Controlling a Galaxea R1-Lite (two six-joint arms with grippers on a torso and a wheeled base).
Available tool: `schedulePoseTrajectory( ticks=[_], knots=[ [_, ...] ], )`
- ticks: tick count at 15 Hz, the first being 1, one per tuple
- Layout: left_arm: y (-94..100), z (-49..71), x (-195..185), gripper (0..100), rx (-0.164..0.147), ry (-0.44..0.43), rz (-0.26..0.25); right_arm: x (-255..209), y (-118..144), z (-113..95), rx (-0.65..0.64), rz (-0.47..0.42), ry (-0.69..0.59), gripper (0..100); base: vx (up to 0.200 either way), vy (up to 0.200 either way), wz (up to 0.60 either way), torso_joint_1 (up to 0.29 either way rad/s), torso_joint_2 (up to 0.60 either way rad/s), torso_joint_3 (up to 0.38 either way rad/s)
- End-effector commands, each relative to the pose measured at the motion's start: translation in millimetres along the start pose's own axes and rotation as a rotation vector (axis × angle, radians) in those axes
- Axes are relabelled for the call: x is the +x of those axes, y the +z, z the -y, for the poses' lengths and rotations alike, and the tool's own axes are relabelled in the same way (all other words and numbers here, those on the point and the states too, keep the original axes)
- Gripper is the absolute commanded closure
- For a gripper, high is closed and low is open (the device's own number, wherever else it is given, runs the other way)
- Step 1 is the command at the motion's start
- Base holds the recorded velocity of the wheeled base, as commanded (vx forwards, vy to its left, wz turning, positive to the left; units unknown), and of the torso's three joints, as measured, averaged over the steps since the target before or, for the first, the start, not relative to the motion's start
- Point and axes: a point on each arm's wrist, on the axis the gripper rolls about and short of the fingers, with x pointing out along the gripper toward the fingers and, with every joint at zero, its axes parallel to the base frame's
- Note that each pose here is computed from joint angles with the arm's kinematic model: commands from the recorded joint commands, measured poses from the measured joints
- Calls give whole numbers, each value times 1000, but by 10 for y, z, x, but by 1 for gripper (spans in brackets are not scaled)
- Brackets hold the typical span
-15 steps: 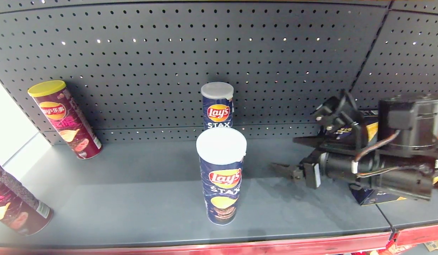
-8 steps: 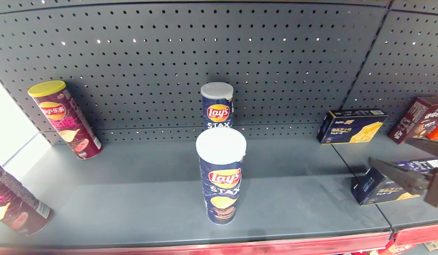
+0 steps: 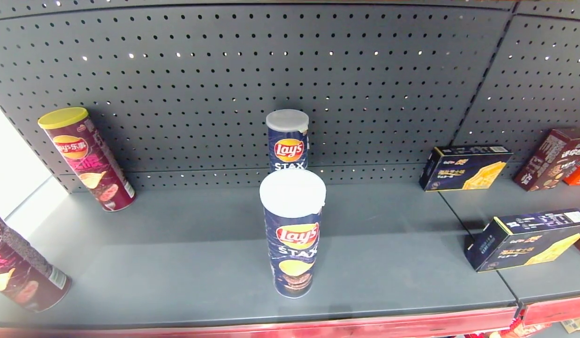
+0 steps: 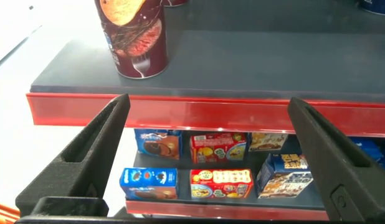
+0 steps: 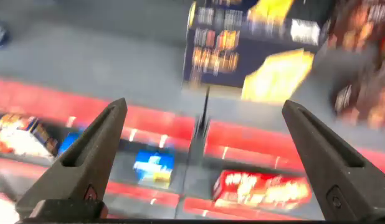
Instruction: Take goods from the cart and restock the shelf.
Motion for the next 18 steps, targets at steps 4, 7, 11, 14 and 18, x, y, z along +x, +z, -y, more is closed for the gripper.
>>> schedulePoseTrajectory(
  ticks=[4,7,11,14,18],
  knots=[
    [0,0,2,0,0,-1,-2,-65,-592,-100,97,65,55,0,0,0,0,0,0,0],
    [1,0,2,0,-2,-1,0,-63,-678,-100,140,-27,8,0,0,0,0,0,0,0],
    [0,0,2,0,0,1,-2,-62,-681,-101,142,-27,11,0,0,0,0,0,0,0],
    [0,0,2,0,0,1,-2,-63,-678,-101,140,-26,16,0,0,0,0,0,0,0],
    [0,0,2,0,0,1,-2,-62,-681,-101,142,-26,17,0,0,0,150,1,1,1]
  ],
)
